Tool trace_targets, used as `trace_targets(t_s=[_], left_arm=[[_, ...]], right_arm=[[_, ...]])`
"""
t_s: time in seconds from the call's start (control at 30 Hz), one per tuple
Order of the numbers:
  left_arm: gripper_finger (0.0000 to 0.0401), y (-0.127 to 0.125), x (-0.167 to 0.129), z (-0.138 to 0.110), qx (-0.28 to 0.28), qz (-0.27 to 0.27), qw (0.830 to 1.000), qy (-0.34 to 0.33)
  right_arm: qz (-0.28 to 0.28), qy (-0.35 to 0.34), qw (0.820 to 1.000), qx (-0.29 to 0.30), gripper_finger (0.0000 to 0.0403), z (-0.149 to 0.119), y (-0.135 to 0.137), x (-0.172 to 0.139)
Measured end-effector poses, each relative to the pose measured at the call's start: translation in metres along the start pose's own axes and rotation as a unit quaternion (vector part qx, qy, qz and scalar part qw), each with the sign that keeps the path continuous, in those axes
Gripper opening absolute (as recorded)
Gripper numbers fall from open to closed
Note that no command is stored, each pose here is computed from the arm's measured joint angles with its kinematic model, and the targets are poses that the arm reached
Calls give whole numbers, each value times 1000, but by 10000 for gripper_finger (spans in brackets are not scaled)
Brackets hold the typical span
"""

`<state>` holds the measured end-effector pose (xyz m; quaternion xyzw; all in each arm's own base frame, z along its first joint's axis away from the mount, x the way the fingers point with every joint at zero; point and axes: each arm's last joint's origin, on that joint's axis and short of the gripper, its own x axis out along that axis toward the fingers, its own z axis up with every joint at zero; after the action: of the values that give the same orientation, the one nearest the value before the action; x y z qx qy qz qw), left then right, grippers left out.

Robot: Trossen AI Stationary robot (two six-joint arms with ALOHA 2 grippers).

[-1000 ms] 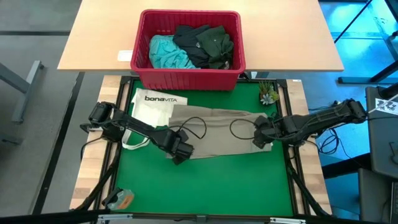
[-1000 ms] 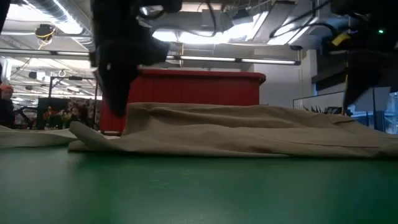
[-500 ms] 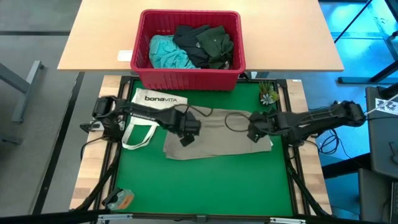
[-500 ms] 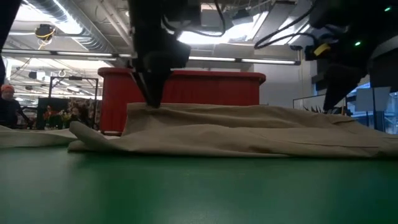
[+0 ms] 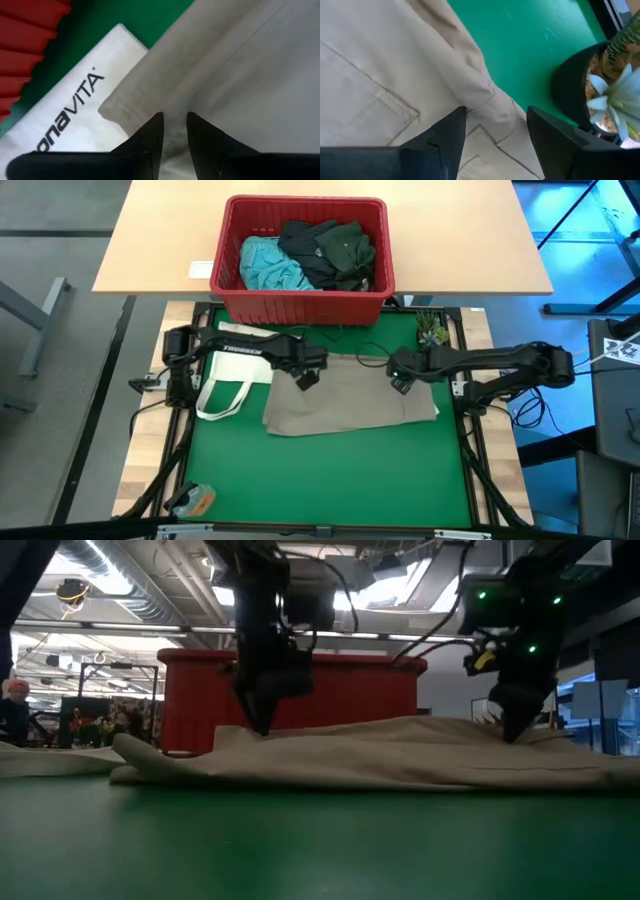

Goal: Fold Laundry from Bin
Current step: Fold the light brown shorts

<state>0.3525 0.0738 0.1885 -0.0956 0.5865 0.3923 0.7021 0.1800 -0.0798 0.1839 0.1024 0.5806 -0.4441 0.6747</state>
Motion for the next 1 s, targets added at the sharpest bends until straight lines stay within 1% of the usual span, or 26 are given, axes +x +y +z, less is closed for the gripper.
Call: trace_targets(t_s=[0.17,0.37,0.6,0.7,0.77,0.9,1.0], left_arm=[[71,2,19,4,2,32,999,6],[69,5,41,7,-2,60,998,25],[69,5,62,7,1,82,996,46],[69,6,62,7,5,84,995,47],[69,8,57,7,5,85,995,47],[69,18,38,7,2,93,995,32],[69,25,23,8,-5,88,996,18]], right_arm=[[-9,13,1000,10,209,9,-4,14],[-26,60,998,8,209,7,-9,25],[-40,58,997,7,209,8,-8,28],[-41,60,997,6,209,8,-9,28],[-41,61,997,-5,209,8,-9,28],[-43,63,997,-9,209,7,-9,28],[-53,54,997,-8,209,7,-11,25]])
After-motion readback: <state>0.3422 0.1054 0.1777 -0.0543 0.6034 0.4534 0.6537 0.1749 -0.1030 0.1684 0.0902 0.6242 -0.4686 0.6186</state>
